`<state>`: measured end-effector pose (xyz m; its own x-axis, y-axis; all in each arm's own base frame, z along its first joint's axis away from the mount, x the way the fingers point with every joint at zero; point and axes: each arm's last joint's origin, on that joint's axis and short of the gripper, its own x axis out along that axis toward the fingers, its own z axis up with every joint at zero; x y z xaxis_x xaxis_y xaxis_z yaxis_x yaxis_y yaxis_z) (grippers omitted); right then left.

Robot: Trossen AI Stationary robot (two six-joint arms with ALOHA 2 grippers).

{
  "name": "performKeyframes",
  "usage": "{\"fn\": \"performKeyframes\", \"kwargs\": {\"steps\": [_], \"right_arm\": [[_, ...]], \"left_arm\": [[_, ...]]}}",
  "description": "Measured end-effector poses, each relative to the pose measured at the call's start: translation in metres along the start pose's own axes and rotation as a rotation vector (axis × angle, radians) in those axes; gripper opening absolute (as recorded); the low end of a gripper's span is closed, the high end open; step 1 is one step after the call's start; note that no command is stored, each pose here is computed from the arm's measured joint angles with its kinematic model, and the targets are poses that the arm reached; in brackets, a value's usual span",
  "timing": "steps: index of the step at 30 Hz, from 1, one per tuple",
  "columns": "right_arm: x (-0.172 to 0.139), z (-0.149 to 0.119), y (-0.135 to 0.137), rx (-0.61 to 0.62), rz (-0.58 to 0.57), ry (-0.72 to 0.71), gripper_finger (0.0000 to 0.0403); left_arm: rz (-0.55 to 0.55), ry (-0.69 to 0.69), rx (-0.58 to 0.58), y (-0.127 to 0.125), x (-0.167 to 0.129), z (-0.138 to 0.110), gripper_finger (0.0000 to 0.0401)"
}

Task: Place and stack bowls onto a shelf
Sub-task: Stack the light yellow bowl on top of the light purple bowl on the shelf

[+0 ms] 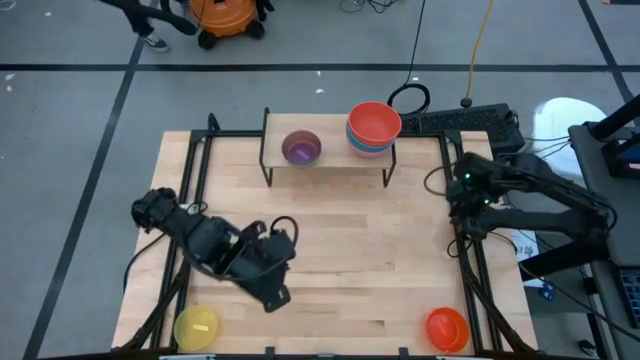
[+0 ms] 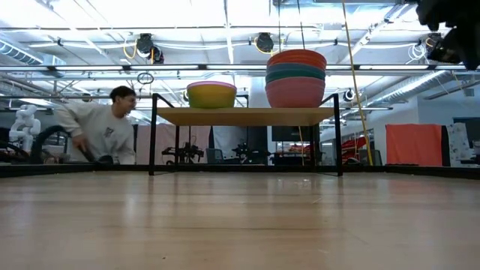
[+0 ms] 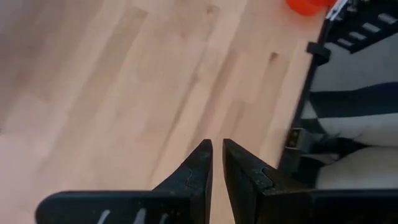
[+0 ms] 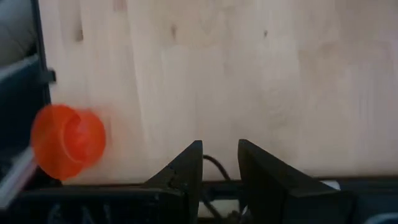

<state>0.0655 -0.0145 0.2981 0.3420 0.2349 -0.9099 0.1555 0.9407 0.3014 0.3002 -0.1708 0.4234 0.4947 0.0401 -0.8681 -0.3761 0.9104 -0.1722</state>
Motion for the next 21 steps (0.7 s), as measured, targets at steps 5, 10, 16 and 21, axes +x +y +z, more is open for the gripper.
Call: {"fn": "performKeyframes", "kwargs": {"steps": [5,10,16,21], "right_arm": [[0.016,0.008,-0.004,-0.134,0.004,-0.046,0.0098],[0.017,0.02,-0.002,-0.236,-0.001,-0.146,0.0098],[0.016,0.027,0.0,-0.309,-0.009,-0.212,0.0098],[0.016,0.031,0.002,-0.34,-0.008,-0.255,0.0098]], "left_arm": [[-0.003,0.014,-0.147,-0.011,-0.001,-0.016,0.0042],[0.063,0.096,-0.251,-0.022,0.019,-0.041,0.0042],[0.191,0.224,-0.441,-0.027,0.05,-0.074,0.0042],[0.307,0.294,-0.701,-0.031,0.063,-0.103,0.0042]]}}
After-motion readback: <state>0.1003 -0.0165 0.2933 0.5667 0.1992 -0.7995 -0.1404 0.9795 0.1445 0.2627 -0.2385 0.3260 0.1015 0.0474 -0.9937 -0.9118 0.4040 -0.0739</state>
